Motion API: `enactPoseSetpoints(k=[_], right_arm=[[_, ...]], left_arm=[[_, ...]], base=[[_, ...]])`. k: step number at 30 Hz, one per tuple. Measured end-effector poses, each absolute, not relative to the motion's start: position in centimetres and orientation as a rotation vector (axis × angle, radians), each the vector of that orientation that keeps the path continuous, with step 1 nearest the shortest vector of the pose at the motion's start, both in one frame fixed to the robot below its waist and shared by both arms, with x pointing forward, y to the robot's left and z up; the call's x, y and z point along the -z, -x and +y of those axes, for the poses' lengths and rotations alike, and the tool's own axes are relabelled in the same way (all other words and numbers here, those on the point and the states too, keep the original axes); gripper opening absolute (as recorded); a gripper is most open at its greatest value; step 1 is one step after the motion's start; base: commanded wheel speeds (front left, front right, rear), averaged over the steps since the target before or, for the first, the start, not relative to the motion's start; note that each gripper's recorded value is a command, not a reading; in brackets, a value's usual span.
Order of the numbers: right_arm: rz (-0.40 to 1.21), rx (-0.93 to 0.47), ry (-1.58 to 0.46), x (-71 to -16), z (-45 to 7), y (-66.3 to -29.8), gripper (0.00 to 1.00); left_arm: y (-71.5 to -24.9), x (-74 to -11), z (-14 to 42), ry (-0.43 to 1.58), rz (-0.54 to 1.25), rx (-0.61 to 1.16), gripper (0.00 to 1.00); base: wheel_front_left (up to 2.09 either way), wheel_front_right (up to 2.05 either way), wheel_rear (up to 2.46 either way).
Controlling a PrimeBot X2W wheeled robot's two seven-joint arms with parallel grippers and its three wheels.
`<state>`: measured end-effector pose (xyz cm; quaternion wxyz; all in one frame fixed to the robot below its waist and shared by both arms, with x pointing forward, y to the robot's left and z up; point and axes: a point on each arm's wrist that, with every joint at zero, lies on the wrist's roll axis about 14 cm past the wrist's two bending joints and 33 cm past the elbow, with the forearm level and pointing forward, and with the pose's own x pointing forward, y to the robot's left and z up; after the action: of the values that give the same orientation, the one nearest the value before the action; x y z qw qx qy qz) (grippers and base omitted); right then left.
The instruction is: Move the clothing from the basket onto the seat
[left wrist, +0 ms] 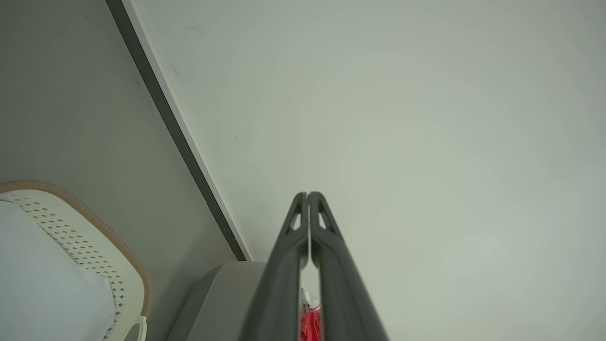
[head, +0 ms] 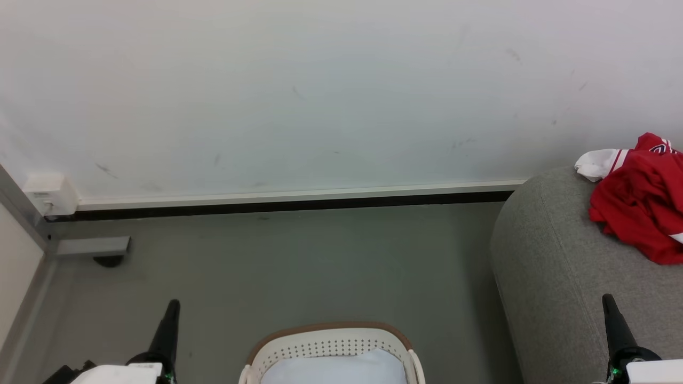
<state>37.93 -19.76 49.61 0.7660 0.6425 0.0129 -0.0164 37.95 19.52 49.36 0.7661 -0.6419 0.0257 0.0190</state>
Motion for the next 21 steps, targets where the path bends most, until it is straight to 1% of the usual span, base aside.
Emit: enactPoseSetpoints(k=[21], right_arm=[[0.013,0.012,-1.540,-50.23,-19.82,-38.62,0.00]], left_arm=[[-38.60,-50.15,19.86,1.543,0.020,-0.017,0.00]], base=[[0.00,0.00,0.00]])
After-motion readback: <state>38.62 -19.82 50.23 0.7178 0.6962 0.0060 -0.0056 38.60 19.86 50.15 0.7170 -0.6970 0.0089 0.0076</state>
